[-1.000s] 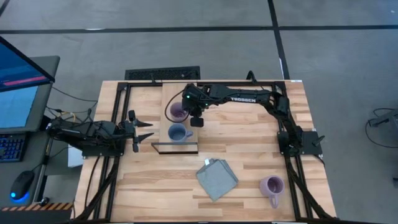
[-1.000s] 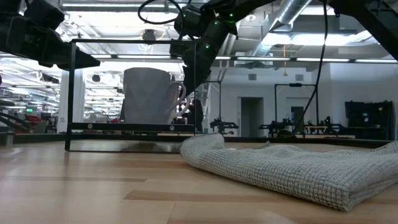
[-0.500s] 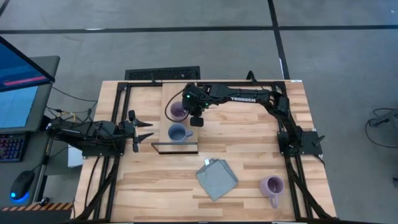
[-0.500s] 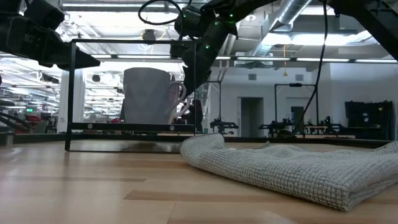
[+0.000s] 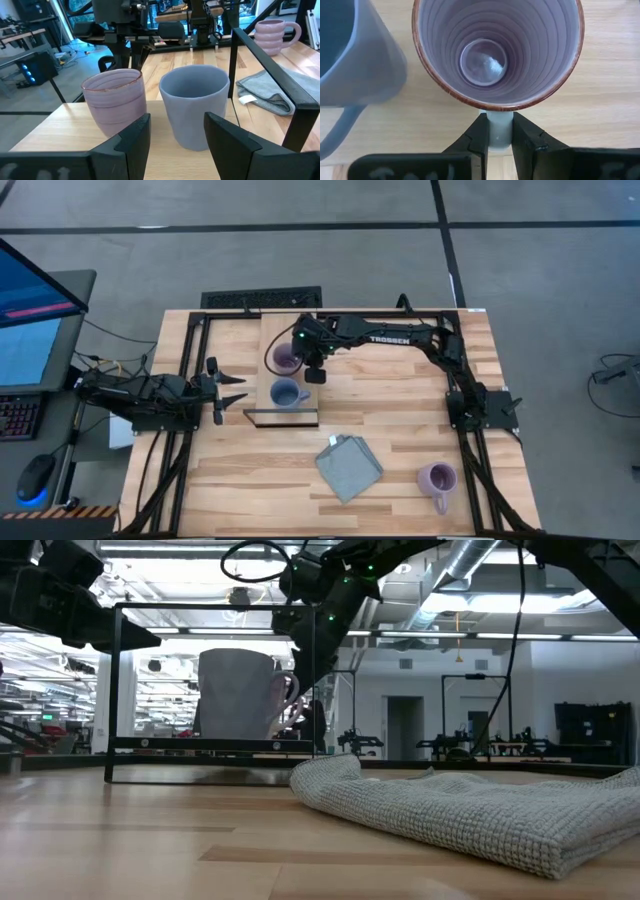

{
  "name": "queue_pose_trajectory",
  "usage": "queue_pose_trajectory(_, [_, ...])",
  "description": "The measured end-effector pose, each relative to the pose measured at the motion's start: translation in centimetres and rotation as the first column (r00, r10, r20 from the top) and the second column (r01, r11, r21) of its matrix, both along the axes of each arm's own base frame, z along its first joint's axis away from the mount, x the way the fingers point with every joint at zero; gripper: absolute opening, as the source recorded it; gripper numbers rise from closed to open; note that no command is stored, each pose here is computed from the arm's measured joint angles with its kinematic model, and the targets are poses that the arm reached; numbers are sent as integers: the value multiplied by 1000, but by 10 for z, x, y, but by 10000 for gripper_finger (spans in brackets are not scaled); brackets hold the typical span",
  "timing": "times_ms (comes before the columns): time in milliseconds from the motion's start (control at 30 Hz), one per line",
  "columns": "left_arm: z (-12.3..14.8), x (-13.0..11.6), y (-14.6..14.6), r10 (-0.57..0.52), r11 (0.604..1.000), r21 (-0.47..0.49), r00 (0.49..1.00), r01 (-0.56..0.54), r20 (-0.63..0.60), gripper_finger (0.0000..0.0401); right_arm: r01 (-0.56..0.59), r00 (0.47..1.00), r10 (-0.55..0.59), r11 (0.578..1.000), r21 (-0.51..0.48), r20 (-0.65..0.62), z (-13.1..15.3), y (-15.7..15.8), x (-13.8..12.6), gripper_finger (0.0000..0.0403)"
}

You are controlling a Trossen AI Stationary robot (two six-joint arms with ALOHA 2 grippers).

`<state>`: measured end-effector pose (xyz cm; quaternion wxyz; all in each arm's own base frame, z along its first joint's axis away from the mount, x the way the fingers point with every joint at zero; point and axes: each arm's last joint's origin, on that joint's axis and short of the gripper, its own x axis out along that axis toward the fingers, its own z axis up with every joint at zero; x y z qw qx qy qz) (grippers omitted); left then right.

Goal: Stack small to large cups/mugs on shelf
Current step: Put the top light purple cup on the shelf

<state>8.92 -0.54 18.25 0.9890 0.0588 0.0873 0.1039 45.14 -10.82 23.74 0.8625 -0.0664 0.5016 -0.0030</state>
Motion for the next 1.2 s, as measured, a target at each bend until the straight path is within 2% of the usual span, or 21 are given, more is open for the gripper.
queue_pose_trajectory(567, [-2,0,0,0,1000,2,1000,0,-16,177,-4,1000,4,1000,-3,12,0,0,2,72])
queue_pose_trajectory(1200, [-1,0,0,0,1000,2,1000,0,-15,177,-5,1000,5,1000,-4,19,-1,-1,2,97])
